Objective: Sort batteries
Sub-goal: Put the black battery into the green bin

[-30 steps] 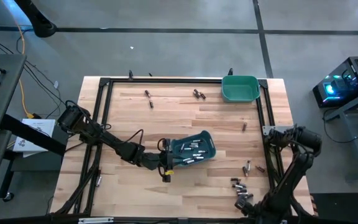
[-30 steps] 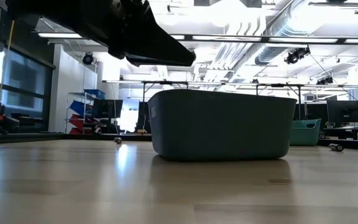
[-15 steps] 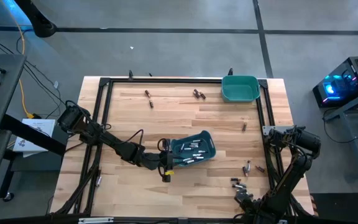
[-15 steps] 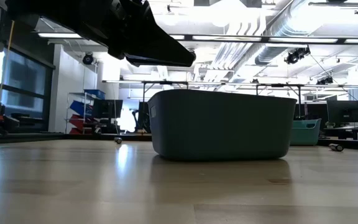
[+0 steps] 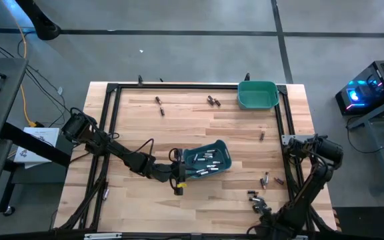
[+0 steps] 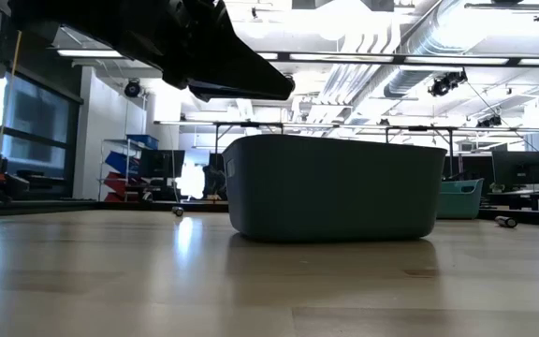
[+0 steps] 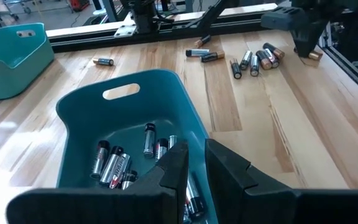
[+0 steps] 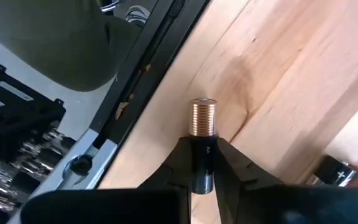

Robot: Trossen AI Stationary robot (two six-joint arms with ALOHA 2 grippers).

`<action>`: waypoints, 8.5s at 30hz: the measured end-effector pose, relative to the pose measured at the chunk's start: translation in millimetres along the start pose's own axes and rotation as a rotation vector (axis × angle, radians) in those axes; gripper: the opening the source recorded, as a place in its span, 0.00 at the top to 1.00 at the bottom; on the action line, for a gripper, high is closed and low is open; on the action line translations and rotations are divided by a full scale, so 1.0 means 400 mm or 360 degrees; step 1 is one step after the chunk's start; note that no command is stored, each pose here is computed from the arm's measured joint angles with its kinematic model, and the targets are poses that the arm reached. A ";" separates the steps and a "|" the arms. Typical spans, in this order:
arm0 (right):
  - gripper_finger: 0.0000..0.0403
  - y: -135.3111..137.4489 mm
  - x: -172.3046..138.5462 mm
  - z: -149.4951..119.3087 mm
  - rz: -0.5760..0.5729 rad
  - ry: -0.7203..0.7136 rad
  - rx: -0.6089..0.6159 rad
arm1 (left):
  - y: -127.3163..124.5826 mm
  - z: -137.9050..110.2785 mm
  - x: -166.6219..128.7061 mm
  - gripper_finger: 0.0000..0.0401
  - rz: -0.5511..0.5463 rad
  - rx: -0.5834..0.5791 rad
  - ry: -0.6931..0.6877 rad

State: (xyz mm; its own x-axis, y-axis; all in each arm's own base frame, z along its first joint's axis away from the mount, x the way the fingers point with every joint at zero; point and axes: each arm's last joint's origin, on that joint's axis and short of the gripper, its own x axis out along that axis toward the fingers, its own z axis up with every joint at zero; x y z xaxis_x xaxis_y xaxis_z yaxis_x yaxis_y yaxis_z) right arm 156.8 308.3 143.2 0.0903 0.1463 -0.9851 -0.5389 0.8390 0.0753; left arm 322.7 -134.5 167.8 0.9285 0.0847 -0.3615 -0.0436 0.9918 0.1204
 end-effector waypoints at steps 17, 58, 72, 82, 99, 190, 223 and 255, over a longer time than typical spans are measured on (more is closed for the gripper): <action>0.95 -0.402 -0.384 -0.011 -0.0598 -0.0644 0.0770 | -0.021 0.000 -0.010 0.88 -0.0039 0.0008 -0.0015; 0.90 -1.238 -0.227 -0.711 -0.0427 -0.0436 0.3054 | -0.016 0.025 -0.011 0.88 0.0079 0.0064 -0.0164; 0.65 -1.230 -0.257 -0.709 -0.0474 -0.0497 0.3061 | -0.016 0.025 -0.011 0.88 0.0077 0.0055 -0.0164; 0.62 -1.131 -0.464 -0.703 -0.0926 -0.0813 0.2970 | -0.016 0.025 -0.011 0.88 0.0077 0.0048 -0.0164; 0.66 -0.852 -0.586 -0.382 -0.1023 -0.1051 0.1734 | 0.006 0.026 -0.003 0.88 0.0197 0.0032 -0.0160; 0.96 -1.209 -0.262 -0.728 -0.0502 -0.0559 0.3073 | 0.057 0.037 -0.203 0.88 0.0803 -0.0434 0.0124; 0.59 -1.164 -0.526 -0.598 -0.1195 -0.0938 0.2540 | 0.057 0.040 -0.202 0.88 0.0802 -0.0433 0.0112; 0.59 -1.308 -0.140 -0.353 -0.0614 -0.0815 0.1936 | 0.079 0.052 -0.189 0.88 0.0916 -0.0411 0.0046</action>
State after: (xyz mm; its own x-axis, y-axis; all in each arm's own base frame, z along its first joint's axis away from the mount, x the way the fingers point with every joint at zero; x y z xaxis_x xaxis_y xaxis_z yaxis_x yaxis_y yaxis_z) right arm 315.4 -212.8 137.2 0.5040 -0.2460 -0.8279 0.6332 0.7572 0.1605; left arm 258.7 -111.4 218.2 0.7195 0.6108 -0.3306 -0.6243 0.7774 0.0775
